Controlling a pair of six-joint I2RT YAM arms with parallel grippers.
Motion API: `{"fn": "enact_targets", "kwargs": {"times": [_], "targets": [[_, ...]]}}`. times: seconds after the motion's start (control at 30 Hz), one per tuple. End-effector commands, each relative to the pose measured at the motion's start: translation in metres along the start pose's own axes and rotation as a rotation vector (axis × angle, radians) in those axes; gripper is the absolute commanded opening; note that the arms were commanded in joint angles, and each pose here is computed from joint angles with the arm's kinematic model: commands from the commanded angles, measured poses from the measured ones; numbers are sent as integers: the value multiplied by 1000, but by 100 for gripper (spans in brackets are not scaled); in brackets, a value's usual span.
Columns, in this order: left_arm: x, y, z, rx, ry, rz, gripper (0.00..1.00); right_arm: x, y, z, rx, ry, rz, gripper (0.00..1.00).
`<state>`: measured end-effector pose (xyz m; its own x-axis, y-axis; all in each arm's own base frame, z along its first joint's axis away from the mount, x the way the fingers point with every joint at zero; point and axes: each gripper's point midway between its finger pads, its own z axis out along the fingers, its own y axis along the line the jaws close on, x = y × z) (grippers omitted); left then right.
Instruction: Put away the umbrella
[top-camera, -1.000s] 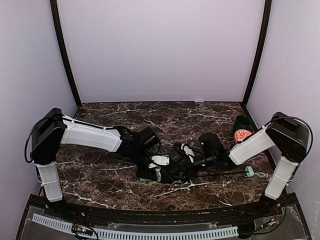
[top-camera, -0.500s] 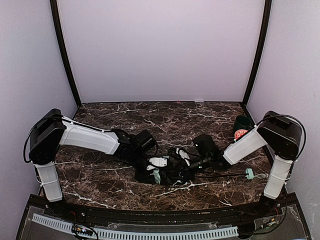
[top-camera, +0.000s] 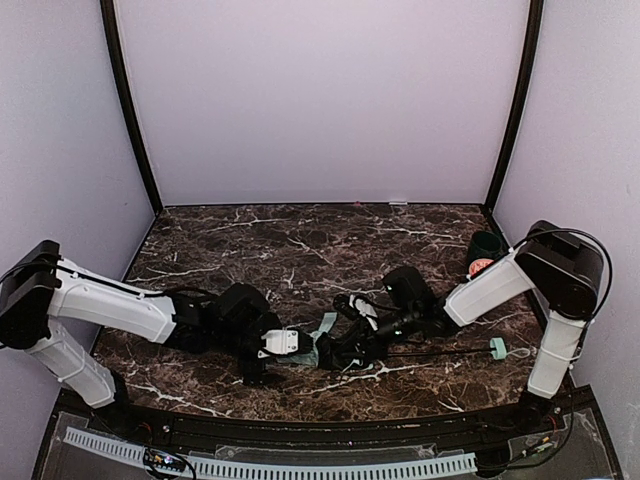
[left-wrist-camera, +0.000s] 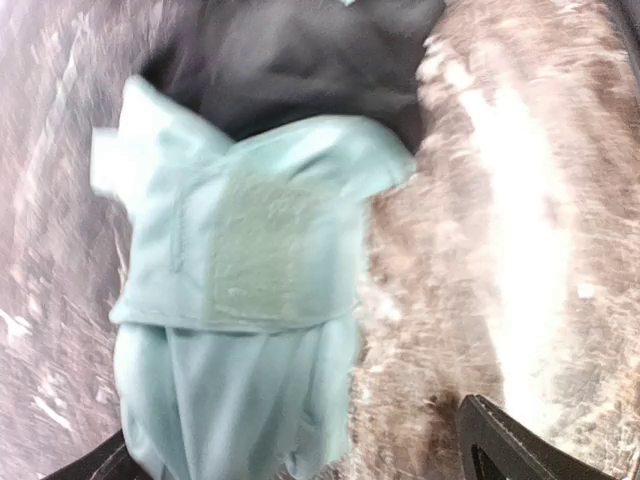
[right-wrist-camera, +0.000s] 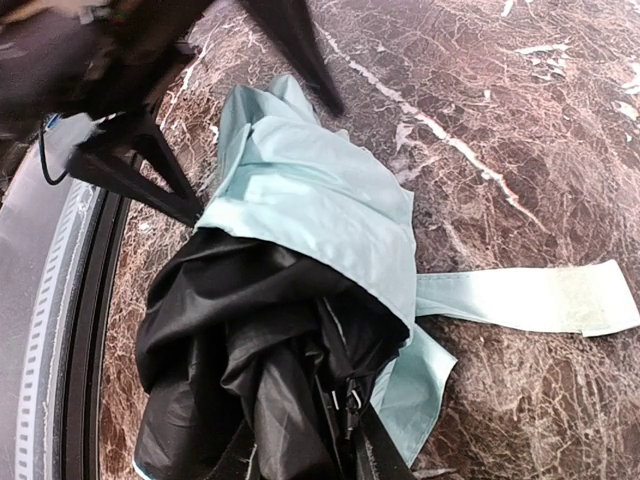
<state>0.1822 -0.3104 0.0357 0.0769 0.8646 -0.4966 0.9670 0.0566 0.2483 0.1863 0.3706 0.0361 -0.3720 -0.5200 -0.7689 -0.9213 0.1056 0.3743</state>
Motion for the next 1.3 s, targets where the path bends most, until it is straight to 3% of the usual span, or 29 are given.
{"fn": "enact_targets", "kwargs": {"times": [0.0,0.13,0.33,0.47,0.5,0.6,0.77,0.9,1.1,1.27], "targets": [[-29,11,-22,-192,-145,171,99,47,-9,3,57,156,107,14],[-22,20,-13,-272,-105,225,98,45,-10,3,54,166,98,14],[-17,17,14,-239,-59,259,86,42,-9,3,46,167,97,14],[-15,7,31,-167,-40,273,84,37,-10,3,52,161,91,15],[-13,4,35,-148,-26,280,79,36,-11,3,60,162,88,15],[-2,-5,44,-99,47,272,46,27,-18,1,100,157,83,19],[16,-26,43,-18,99,285,18,-4,-24,-12,180,103,34,41],[24,-28,47,1,144,285,15,-30,-21,-31,212,107,-34,57],[35,-32,54,25,198,283,8,-69,0,-80,125,-5,-64,64],[35,-32,53,23,189,280,9,-103,-54,-90,280,-144,158,63]]}}
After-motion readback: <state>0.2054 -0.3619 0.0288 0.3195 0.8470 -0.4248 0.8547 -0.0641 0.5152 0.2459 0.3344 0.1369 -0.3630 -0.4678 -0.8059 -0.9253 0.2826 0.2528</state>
